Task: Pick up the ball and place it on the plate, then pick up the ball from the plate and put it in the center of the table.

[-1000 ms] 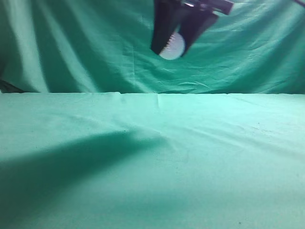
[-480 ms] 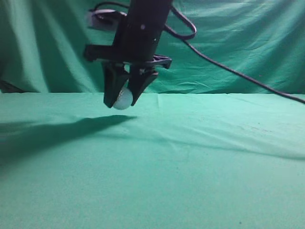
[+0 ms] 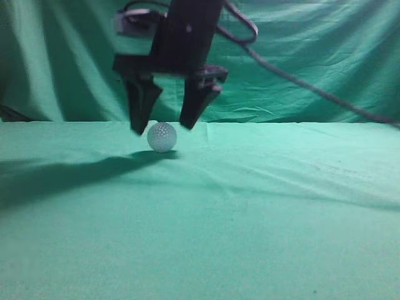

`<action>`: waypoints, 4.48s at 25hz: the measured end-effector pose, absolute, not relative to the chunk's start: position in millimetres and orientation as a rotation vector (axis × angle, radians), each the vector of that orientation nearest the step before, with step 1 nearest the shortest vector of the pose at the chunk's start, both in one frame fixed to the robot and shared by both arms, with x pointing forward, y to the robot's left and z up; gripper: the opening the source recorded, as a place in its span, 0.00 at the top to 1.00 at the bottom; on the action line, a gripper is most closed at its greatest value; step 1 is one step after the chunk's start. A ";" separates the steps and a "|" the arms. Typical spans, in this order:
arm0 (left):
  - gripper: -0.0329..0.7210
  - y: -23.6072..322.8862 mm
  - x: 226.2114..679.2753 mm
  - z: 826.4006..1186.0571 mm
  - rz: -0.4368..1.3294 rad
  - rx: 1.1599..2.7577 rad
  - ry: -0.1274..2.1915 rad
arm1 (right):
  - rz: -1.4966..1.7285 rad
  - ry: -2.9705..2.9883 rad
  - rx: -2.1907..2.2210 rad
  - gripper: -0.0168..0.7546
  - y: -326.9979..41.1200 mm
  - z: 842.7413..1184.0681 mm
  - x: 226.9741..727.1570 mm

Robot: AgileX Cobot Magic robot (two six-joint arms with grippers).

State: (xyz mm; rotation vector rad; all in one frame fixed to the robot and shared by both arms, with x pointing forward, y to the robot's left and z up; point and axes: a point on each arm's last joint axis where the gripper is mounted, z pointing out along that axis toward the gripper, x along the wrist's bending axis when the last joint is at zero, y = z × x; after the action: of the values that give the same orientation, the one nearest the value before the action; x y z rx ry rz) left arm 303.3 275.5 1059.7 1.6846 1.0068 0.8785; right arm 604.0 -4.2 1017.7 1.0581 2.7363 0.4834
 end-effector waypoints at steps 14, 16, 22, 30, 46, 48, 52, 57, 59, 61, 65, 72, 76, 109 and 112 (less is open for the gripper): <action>0.96 276.5 303.7 1059.8 0.897 1.689 1.007 | 0.810 2.428 1.015 0.98 -78.6 1219.7 521.8; 0.96 276.5 303.7 1059.8 0.897 1.689 1.007 | 0.852 2.397 1.006 0.98 -94.7 1236.5 501.7; 0.96 276.5 303.7 1059.8 0.897 1.689 1.007 | 0.851 2.395 1.055 0.98 -146.6 1238.3 436.8; 0.96 276.5 303.7 1059.8 0.897 1.689 1.007 | 0.981 2.324 1.097 0.98 -205.6 1204.7 360.0; 0.96 276.7 303.5 1059.9 0.899 1.689 1.005 | 1.230 2.260 1.085 0.98 -244.3 1167.3 298.0; 0.96 276.7 303.5 1059.9 0.899 1.689 1.005 | 1.246 2.219 1.066 0.98 -245.9 1165.2 298.9; 0.96 276.7 303.5 1059.9 0.899 1.689 1.005 | 1.346 2.043 1.009 0.98 -252.7 1151.8 298.5; 0.96 276.7 303.5 1059.9 0.899 1.689 1.005 | 1.363 1.762 1.078 0.91 -268.7 1115.6 298.9; 0.96 276.7 303.5 1059.9 0.899 1.689 1.005 | 1.329 1.681 1.124 0.91 -275.1 1099.5 297.7; 0.96 276.7 303.5 1059.9 0.899 1.689 1.005 | 1.294 1.604 1.165 0.91 -280.8 1083.1 296.2; 0.96 276.7 303.5 1059.9 0.899 1.689 1.005 | 1.261 1.467 1.195 0.91 -289.0 1056.5 289.0; 0.96 276.7 303.5 1059.9 0.899 1.689 1.005 | 1.185 1.373 1.258 0.91 -295.3 1002.8 284.6; 0.96 276.7 303.5 1059.9 0.899 1.690 1.006 | 1.148 1.411 1.309 0.91 -295.3 973.6 290.2; 0.96 276.7 303.5 1059.9 0.899 1.690 1.006 | 1.107 1.473 1.420 0.91 -295.2 945.5 291.2; 0.96 276.7 303.5 1059.9 0.899 1.690 1.006 | 1.107 1.473 1.420 0.91 -295.2 945.5 291.2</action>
State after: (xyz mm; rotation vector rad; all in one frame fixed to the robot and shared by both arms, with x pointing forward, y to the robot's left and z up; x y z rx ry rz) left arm 303.5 276.7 1059.9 1.6895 1.0059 0.8988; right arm 291.2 -295.2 945.5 1.4196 1.4727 1.1072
